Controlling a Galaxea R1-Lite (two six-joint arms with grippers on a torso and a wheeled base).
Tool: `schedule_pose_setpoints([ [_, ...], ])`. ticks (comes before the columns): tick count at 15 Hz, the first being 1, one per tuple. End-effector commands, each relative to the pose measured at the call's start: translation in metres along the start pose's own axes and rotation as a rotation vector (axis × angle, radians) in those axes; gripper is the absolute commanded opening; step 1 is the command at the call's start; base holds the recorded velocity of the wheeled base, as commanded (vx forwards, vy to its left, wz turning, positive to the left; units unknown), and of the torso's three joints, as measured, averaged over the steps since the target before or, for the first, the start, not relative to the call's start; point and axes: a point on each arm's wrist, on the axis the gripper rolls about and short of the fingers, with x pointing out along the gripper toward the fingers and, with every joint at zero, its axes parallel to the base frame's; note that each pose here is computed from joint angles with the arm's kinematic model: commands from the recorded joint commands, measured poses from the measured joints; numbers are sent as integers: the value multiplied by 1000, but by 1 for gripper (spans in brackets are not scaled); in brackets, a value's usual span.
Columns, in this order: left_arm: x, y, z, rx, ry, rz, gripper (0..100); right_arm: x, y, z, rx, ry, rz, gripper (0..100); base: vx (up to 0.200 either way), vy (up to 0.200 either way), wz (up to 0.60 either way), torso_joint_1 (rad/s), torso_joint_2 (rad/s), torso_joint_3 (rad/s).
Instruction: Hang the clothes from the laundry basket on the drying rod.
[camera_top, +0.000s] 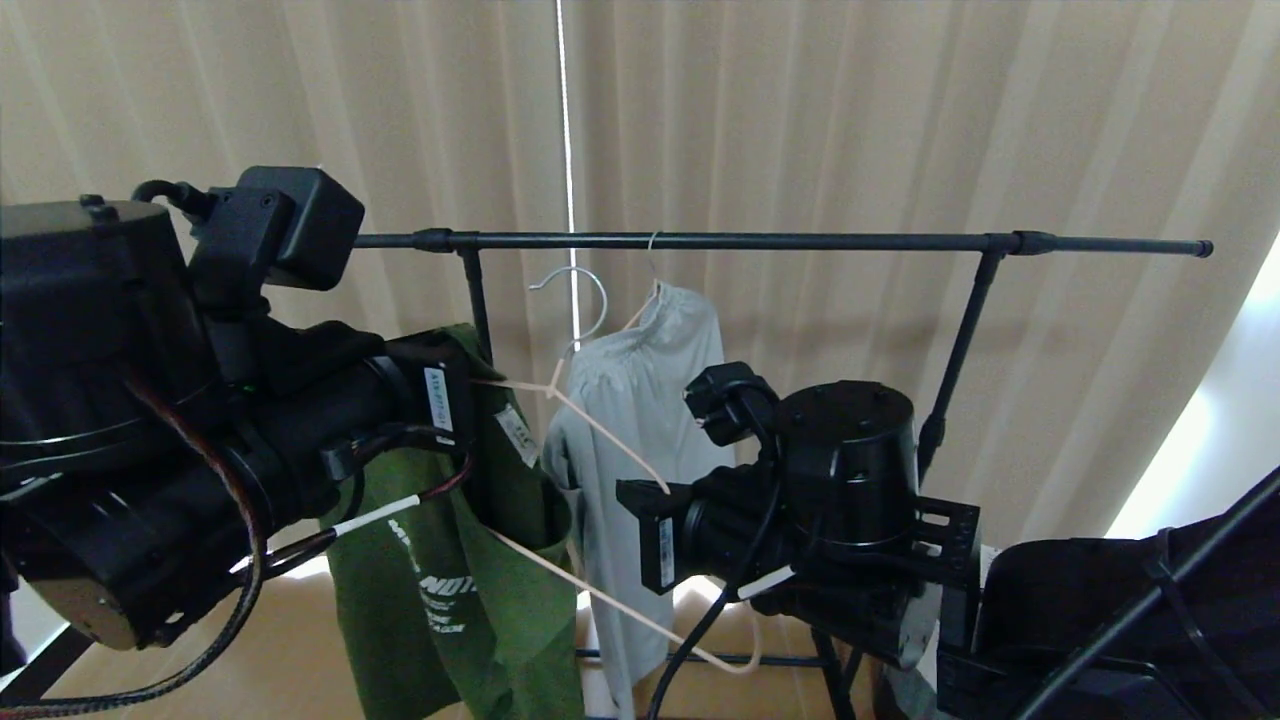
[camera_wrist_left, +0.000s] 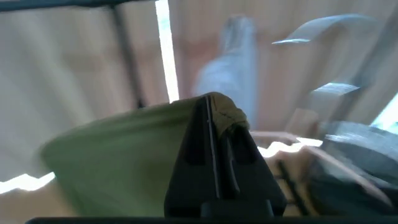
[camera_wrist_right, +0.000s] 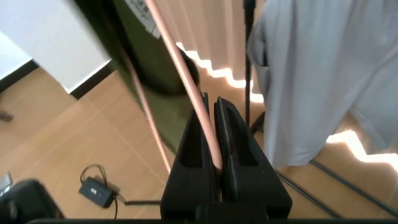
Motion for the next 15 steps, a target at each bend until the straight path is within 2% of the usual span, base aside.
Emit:
schedule_pose_setpoints([
  [1,-3,-1,-2,2,3,-52,0,2,-3,3,5,-11,-11,0,0,0,0,0,0,0],
  [2,-4,-2,-6,7,19,-127,0,3,-7,7,16,-23,-22,0,0,0,0,0,0,0],
  [5,-6,-4,-19,19,60,-236,0,3,-12,12,41,-41,-42,0,0,0,0,0,0,0],
  [9,-9,-4,-35,43,112,-250,0,2,-15,17,48,-73,-45,0,0,0,0,0,0,0],
  [13,-9,-4,-34,45,109,-252,0,0,-14,21,36,-115,-33,0,0,0,0,0,0,0],
  [15,-9,-4,-34,45,108,-252,0,-3,-14,25,-3,-143,-29,0,0,0,0,0,0,0],
])
